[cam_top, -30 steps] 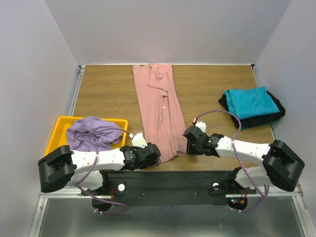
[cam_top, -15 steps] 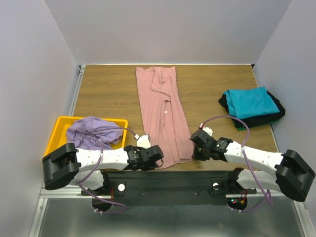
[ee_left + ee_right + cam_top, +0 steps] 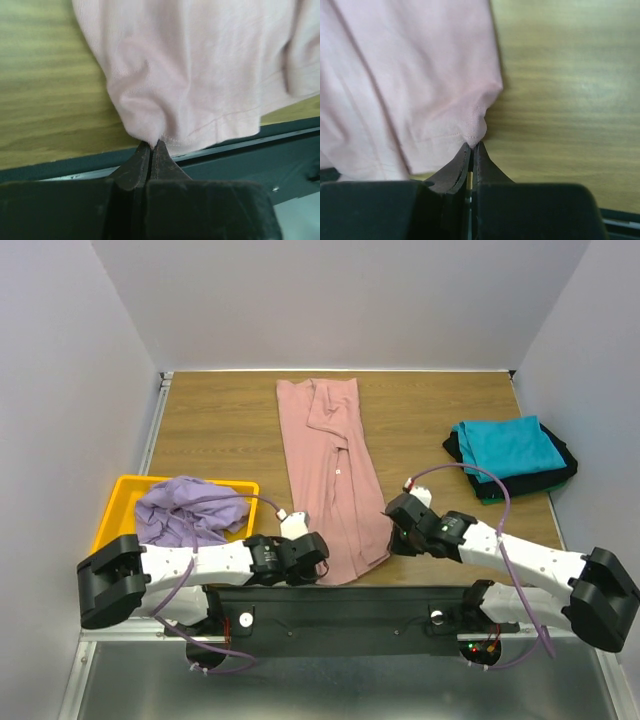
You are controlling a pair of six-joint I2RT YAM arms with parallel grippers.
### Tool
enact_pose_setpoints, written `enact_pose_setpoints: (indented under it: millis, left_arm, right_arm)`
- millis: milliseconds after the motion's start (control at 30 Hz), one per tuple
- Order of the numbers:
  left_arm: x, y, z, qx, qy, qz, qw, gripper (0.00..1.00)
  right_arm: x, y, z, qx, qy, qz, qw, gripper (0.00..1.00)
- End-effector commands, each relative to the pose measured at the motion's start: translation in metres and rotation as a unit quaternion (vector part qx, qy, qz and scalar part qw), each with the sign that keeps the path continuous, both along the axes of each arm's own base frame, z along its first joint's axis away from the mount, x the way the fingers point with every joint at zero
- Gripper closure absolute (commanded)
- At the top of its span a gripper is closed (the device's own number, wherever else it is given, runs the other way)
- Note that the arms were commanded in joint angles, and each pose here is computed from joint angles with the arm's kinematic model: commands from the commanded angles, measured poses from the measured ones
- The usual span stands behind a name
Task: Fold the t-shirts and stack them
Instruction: Fold the tshirt
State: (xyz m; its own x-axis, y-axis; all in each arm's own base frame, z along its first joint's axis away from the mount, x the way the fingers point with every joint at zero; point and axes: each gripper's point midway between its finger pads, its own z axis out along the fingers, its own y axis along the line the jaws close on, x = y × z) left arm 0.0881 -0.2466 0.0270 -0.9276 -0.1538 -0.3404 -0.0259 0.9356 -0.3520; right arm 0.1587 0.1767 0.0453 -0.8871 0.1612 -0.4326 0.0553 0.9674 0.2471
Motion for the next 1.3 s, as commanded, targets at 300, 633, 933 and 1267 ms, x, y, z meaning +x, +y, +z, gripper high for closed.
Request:
enact_pose_setpoints:
  millis: [300,633,933,1267]
  left_arm:
    - [0.123,-0.016,0.092,-0.123,-0.177,0.058,0.975,1.00]
    - [0.202,0.005,0.121,-0.100,-0.246,0.112,0.958,1.00]
    - [0.270,0.016,0.120,-0.081,-0.262,0.123,0.954,1.00]
    - [0.323,0.028,0.111,-0.058,-0.264,0.128,0.954,1.00]
  right_arm:
    - [0.104,0.022,0.076,-0.039,-0.192,-0.070,0.978,1.00]
    - [0.185,0.033,0.108,-0.045,-0.262,-0.109,0.958,0.99]
    - [0.261,0.046,0.110,-0.042,-0.275,-0.088,0.957,0.99]
    - [0.310,0.046,0.100,-0.057,-0.276,-0.082,0.956,1.00]
